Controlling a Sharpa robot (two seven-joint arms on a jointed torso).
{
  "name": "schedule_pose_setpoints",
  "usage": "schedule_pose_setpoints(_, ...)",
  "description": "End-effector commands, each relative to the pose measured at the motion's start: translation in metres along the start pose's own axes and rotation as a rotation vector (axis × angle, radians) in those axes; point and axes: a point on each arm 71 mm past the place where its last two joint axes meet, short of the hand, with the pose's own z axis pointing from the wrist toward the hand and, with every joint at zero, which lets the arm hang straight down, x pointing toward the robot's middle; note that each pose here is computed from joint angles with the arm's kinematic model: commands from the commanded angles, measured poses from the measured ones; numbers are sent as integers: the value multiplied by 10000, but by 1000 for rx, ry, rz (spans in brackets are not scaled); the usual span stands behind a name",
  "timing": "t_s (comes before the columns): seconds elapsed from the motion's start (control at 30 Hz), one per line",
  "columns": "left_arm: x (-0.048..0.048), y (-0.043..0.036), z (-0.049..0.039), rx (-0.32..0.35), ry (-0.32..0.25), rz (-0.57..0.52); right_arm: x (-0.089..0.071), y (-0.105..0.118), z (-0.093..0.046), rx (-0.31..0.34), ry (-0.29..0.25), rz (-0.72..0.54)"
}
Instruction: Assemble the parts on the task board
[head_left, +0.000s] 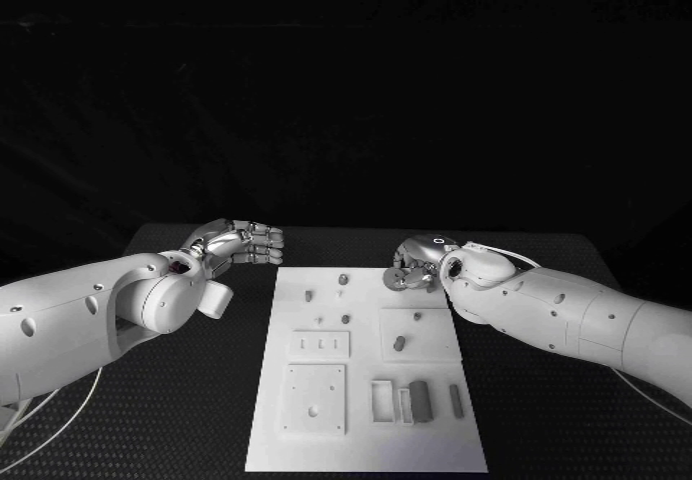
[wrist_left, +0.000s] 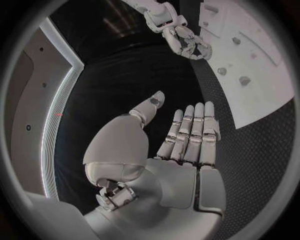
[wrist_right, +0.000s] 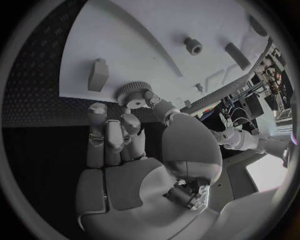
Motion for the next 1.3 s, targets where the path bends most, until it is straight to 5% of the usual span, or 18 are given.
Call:
schedule_pose_setpoints(0.03,22,-10,4,7,18,-7,178,15,-21,1,87,-21)
schedule_pose_setpoints(0.77,14,-4,3,4,15,-4,220,-12,-46,2,118,-32)
schedule_pose_setpoints(1.07,19,-3,1,3,22,-4,207,1,-43,3,99,-32)
schedule_pose_setpoints(1.3,16,-3,-2,4,20,-4,154,23,-44,-7,25,-45)
